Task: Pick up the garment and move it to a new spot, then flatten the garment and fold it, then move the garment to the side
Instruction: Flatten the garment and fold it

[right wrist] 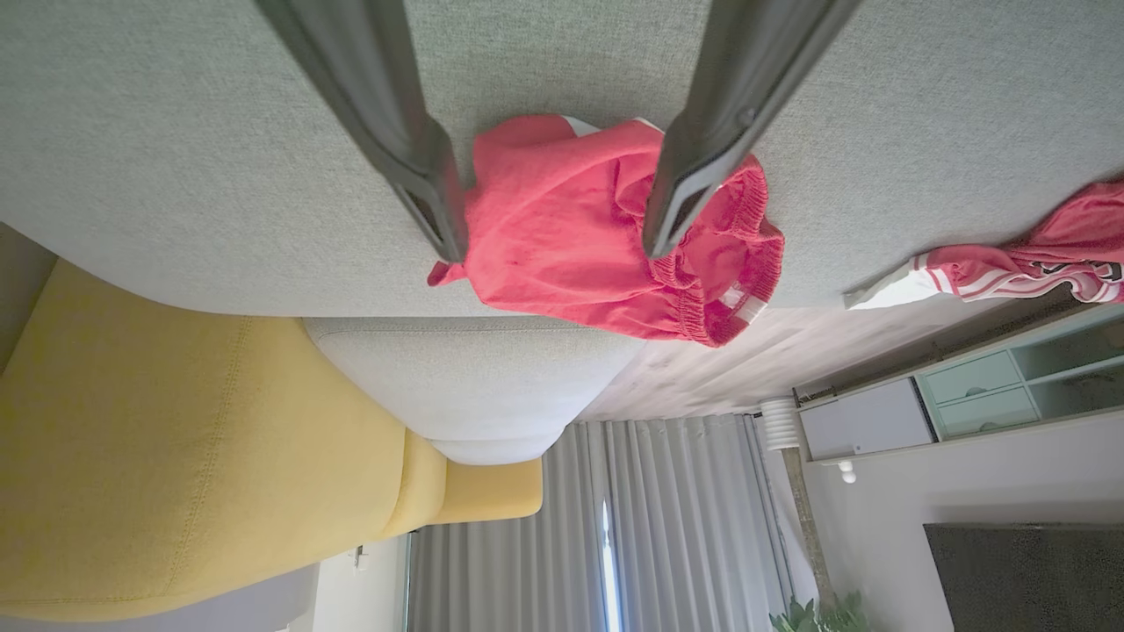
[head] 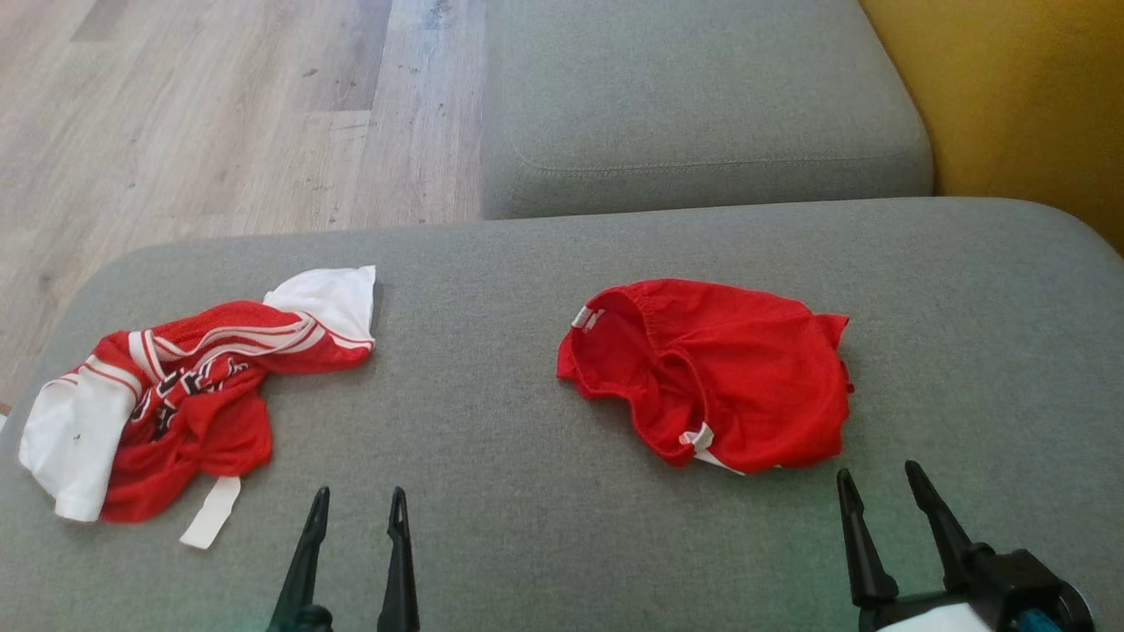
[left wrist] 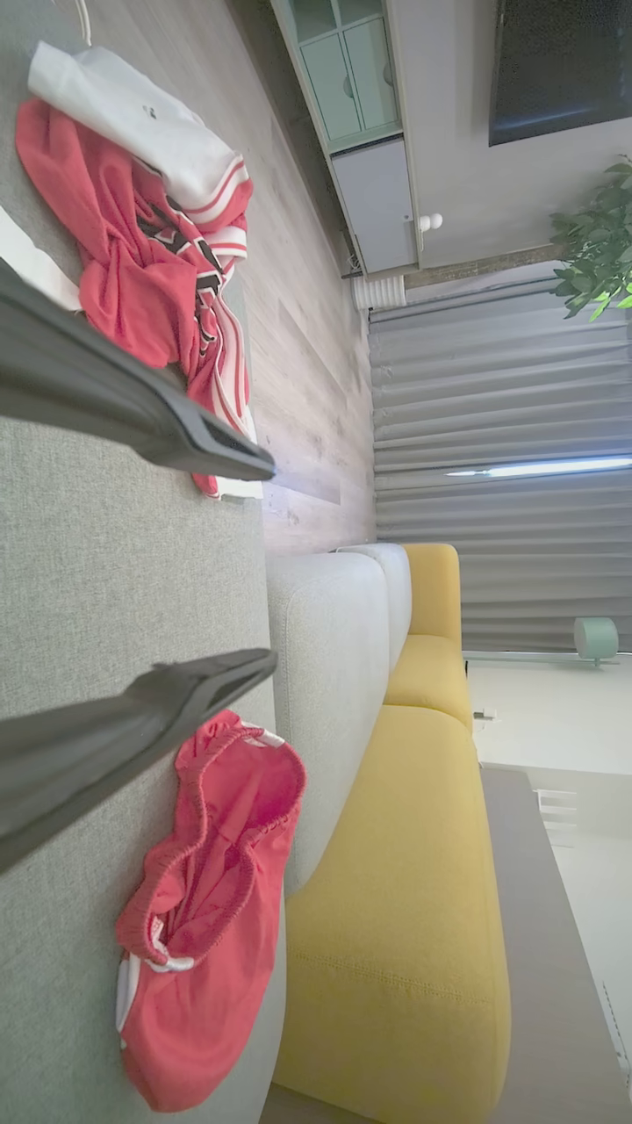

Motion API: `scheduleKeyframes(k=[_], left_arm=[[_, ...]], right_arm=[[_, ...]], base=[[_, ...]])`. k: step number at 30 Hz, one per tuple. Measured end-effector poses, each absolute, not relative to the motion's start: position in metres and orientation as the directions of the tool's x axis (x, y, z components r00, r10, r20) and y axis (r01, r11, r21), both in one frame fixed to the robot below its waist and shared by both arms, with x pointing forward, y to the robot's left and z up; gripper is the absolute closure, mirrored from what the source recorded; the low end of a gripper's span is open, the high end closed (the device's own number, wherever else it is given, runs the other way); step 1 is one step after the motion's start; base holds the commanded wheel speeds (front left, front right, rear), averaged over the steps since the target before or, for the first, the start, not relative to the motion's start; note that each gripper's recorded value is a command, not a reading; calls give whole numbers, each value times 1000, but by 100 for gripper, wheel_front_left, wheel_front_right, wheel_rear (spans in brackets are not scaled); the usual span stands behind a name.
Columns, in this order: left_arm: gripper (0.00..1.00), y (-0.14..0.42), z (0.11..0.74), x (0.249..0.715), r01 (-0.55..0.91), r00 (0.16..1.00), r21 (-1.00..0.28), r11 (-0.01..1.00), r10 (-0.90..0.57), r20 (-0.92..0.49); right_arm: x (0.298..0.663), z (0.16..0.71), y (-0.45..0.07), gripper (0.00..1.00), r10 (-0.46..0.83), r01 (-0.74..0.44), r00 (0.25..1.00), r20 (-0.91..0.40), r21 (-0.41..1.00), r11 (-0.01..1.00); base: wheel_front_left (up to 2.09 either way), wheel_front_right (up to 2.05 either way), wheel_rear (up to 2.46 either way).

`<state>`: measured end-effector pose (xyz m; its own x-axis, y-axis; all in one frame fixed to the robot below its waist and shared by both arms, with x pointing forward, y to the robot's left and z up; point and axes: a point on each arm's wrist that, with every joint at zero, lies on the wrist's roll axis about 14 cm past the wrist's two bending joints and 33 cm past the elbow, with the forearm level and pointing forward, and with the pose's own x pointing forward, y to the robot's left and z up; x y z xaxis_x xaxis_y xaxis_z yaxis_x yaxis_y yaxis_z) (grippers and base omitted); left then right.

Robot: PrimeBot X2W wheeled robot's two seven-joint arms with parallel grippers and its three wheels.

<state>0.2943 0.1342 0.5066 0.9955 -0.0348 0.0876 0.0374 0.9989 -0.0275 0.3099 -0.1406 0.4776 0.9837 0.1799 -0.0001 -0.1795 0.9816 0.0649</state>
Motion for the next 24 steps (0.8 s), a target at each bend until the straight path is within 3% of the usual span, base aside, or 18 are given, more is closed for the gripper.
scheduleKeyframes(k=[24], left_arm=[[0,106,479,297,126,992,-59,990,-126,-8]], right_arm=[[306,470,-152,0,143,-142,989,-28,53,988]], base=[[0,0,0]])
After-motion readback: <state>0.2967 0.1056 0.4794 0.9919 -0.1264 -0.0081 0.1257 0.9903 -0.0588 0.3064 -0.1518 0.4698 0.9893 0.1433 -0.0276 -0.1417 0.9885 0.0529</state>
